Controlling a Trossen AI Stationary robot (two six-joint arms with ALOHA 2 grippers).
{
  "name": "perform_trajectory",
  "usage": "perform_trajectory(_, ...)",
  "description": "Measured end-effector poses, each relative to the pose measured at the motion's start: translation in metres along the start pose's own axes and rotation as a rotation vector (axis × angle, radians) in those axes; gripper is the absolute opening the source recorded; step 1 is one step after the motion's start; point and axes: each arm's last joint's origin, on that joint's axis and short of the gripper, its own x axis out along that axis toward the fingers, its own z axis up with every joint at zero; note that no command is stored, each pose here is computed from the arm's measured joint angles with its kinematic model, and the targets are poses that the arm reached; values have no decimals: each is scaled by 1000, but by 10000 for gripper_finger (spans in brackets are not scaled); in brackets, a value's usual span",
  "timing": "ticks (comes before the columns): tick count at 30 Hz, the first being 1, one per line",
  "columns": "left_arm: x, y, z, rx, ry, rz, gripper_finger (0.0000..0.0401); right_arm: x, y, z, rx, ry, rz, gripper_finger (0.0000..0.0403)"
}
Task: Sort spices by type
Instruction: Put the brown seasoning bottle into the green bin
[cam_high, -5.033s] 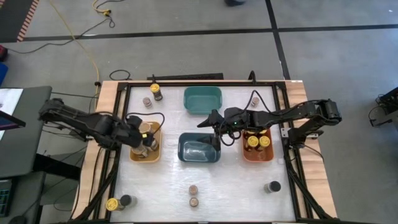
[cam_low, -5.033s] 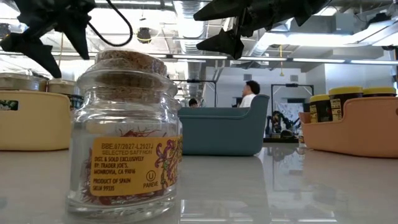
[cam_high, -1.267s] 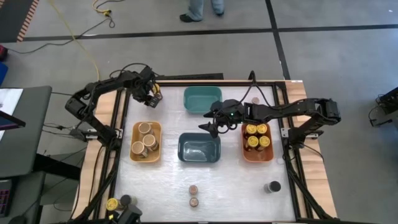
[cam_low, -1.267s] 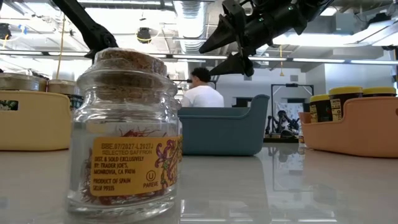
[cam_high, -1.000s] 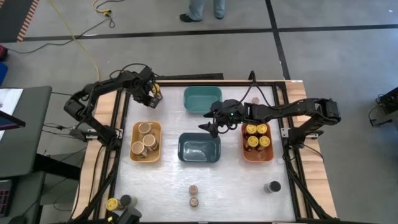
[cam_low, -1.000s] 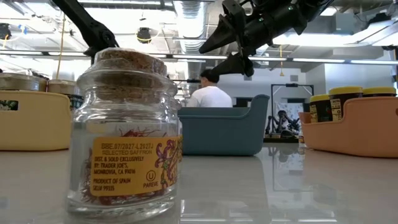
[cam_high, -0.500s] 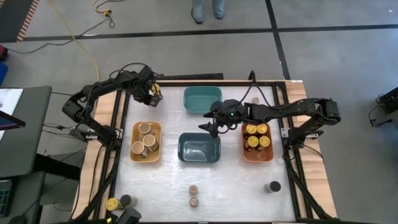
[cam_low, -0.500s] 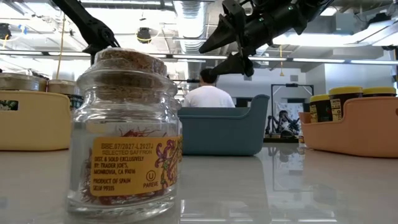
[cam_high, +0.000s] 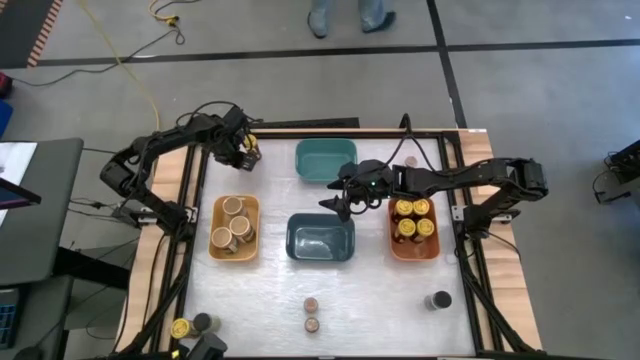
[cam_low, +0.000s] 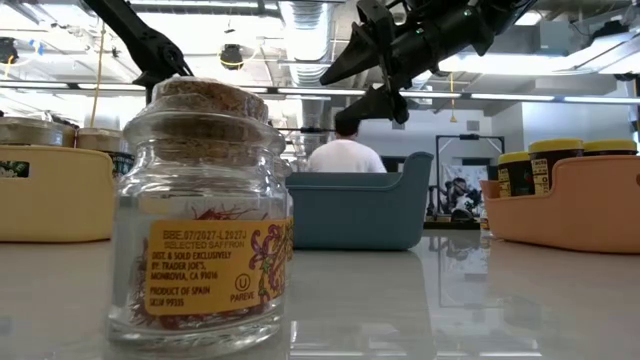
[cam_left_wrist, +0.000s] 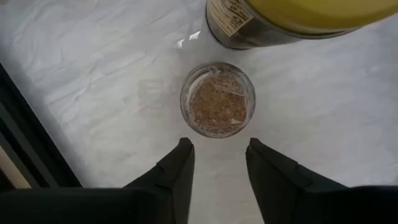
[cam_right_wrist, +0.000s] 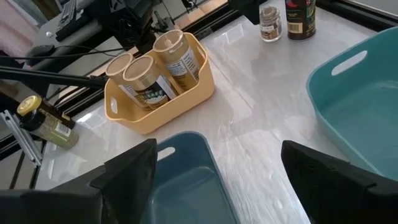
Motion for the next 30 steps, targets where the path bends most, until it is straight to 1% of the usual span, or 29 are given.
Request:
perform_trajectory(8,0,0,-1,1,10,2,207,0,0,0,-1,0,0,368)
perform_trajectory(13,0,0,-2,50,18,-16,261,0,0,0,-1,0,0,368)
perform_trajectory(15,0,0,-2,52,19,-20,276,0,0,0,-2,0,0,368)
perform_trajectory(18,0,0,-2,31,25,-19,287,0,0,0,-1,0,0,368)
perform_trajectory(24,0,0,-2,0,24,-20,289,0,0,0,-2,0,0,368)
perform_trajectory(30,0,-2,6,-14,-55,-39,287,0,0,0,-1,0,0,368)
